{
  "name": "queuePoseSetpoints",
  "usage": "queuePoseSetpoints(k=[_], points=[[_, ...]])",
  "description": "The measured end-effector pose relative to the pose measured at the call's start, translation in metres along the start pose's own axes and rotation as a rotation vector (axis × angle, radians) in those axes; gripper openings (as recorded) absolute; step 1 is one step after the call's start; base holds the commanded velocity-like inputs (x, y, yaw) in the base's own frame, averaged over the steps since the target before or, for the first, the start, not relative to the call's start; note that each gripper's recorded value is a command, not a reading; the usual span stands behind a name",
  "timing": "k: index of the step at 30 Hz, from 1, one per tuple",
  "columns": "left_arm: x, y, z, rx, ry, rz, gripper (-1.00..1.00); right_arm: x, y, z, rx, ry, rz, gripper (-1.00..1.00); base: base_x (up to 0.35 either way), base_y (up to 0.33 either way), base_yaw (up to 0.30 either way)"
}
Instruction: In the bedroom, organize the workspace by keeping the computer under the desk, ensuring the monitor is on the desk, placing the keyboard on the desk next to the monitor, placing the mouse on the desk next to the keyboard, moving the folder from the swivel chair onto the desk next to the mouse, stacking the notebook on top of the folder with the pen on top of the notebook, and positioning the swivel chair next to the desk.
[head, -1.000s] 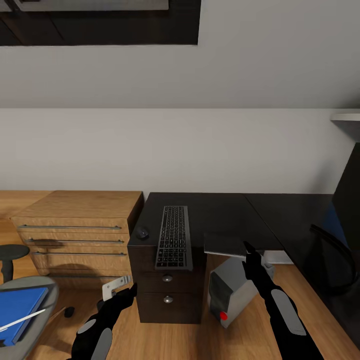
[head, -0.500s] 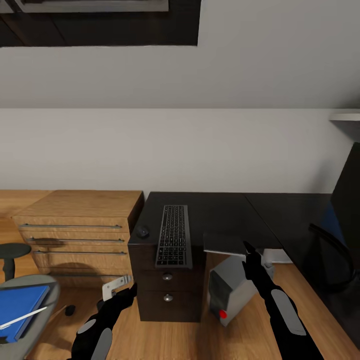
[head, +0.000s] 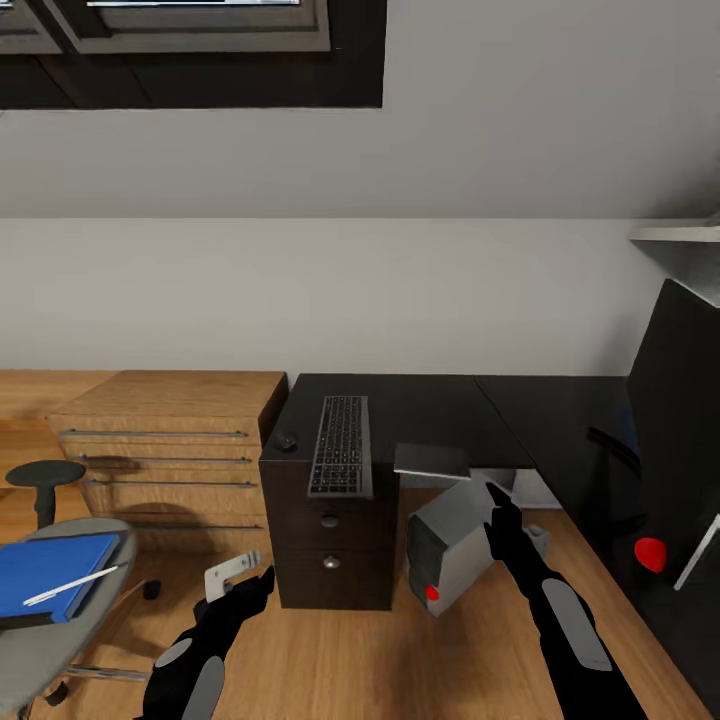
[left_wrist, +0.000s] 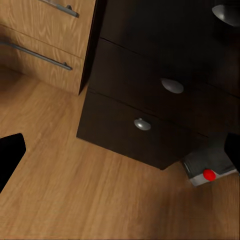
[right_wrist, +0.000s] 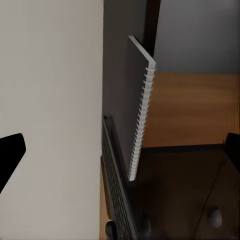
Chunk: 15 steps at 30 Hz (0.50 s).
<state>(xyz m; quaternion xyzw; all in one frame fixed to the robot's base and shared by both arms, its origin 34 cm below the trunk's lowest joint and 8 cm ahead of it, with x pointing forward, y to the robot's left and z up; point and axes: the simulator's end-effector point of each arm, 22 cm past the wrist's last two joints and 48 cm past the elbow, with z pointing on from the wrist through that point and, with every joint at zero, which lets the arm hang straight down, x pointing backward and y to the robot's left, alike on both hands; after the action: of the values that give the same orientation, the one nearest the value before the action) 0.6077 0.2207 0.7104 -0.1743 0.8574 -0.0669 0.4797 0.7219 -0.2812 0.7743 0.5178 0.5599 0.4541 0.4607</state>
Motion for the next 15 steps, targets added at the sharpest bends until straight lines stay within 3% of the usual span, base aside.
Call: queuePoseSetpoints(k=[8,15], points=[[0.005,0.001,0.001,-0.003,0.010,0.001,1.00,0.004,-0.011,0.000,0.030,0.009,-0.019,1.00,-0.316,-0.088,0.000],[0.012,0.003,0.003,-0.007,0.025,0.003,1.00,0.008,-0.030,-0.001,0.097,0.023,-0.106,1.00,-0.151,-0.048,0.000]])
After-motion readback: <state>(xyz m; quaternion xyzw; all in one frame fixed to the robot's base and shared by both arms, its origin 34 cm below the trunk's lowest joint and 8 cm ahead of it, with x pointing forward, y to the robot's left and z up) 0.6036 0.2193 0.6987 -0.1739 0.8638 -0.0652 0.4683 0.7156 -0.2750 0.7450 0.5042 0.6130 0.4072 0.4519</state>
